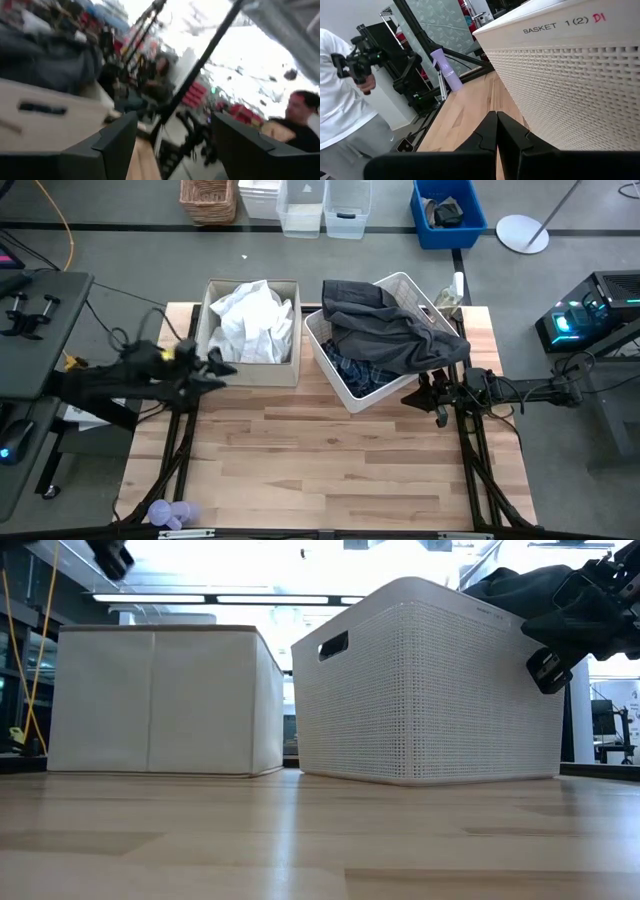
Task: Sort clothes
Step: Return to Home Position
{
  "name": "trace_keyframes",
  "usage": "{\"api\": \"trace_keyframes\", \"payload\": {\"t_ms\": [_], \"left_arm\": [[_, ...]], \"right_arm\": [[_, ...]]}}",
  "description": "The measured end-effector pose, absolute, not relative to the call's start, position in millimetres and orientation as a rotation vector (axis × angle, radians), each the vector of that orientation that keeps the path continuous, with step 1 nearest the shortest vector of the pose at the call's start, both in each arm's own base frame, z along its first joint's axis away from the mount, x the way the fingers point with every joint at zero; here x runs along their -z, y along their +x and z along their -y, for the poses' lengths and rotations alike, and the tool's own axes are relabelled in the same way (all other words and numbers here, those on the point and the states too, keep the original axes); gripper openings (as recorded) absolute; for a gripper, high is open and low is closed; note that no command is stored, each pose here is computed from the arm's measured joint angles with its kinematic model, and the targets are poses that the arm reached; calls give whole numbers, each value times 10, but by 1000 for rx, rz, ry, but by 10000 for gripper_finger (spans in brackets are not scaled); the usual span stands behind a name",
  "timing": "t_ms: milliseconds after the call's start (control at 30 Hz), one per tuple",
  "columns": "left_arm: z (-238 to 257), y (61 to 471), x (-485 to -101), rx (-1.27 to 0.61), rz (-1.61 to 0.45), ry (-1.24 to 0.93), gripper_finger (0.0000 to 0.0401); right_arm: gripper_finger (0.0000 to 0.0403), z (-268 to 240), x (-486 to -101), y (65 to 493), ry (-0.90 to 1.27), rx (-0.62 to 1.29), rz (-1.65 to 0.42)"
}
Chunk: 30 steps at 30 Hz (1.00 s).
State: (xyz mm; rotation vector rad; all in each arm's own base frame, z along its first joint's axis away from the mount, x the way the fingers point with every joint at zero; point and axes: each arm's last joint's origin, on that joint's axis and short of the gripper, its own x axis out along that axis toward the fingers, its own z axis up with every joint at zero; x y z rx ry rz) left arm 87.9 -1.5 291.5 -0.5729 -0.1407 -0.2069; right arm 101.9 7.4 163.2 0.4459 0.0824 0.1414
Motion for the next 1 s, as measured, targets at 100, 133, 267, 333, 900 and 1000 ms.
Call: {"api": "trace_keyframes", "payload": {"t_ms": [100, 133, 267, 333, 900, 1000], "left_arm": [[77, 982, -2741, 222, 117, -554, 233], [101, 1001, -2710, 235, 123, -548, 230], [186, 1034, -2585, 273, 149, -538, 220], [215, 1051, -2494, 262, 145, -525, 215], [131, 1256, -2152, 260, -2, -109, 192], [76, 1276, -2130, 214, -23, -133, 192]], "right_arm": [[0, -74, -1631, 1019, 446, -142, -83], [0, -74, -1632, 1019, 446, -141, -82], [0, -74, -1632, 1019, 446, -142, -82], [0, -74, -1631, 1019, 446, -141, -82], [0, -74, -1631, 1019, 446, -141, -83], [0, -74, -1631, 1019, 446, -141, -83]]}}
